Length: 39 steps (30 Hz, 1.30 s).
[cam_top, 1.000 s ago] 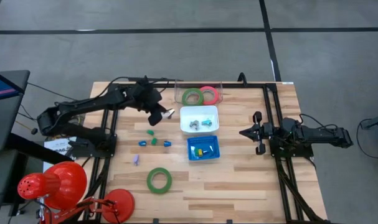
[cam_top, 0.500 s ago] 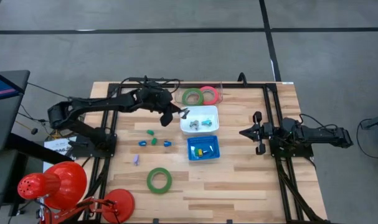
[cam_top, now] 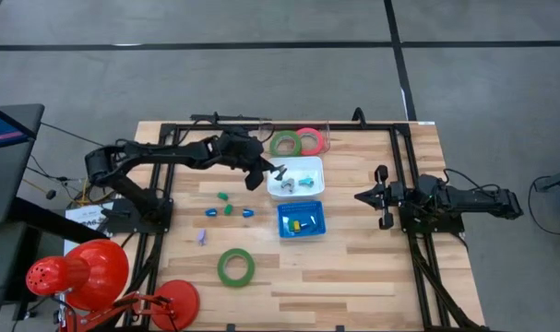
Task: Pick and place Stapler, Stapler remover, tape
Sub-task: Put the black staple remover into the white bin
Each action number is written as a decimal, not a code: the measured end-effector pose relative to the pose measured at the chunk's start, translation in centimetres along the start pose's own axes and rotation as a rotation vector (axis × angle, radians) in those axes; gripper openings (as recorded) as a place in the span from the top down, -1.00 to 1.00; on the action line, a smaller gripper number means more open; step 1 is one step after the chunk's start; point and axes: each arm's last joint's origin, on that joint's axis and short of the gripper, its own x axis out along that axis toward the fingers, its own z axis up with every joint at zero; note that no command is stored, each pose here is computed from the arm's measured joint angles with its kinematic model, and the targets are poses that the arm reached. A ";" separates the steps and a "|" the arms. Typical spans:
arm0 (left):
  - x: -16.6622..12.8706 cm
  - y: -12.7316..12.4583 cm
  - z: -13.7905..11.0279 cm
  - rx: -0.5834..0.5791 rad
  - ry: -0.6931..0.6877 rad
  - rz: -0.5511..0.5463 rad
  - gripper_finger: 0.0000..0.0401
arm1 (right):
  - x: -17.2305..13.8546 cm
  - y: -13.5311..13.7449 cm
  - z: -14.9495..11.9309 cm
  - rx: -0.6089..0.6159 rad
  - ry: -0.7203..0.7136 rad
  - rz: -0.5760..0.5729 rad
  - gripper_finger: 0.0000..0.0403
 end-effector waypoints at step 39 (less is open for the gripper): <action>0.0 0.0 0.5 -0.001 -0.048 0.012 0.67 | 0.0 0.0 0.0 0.000 0.000 0.000 1.00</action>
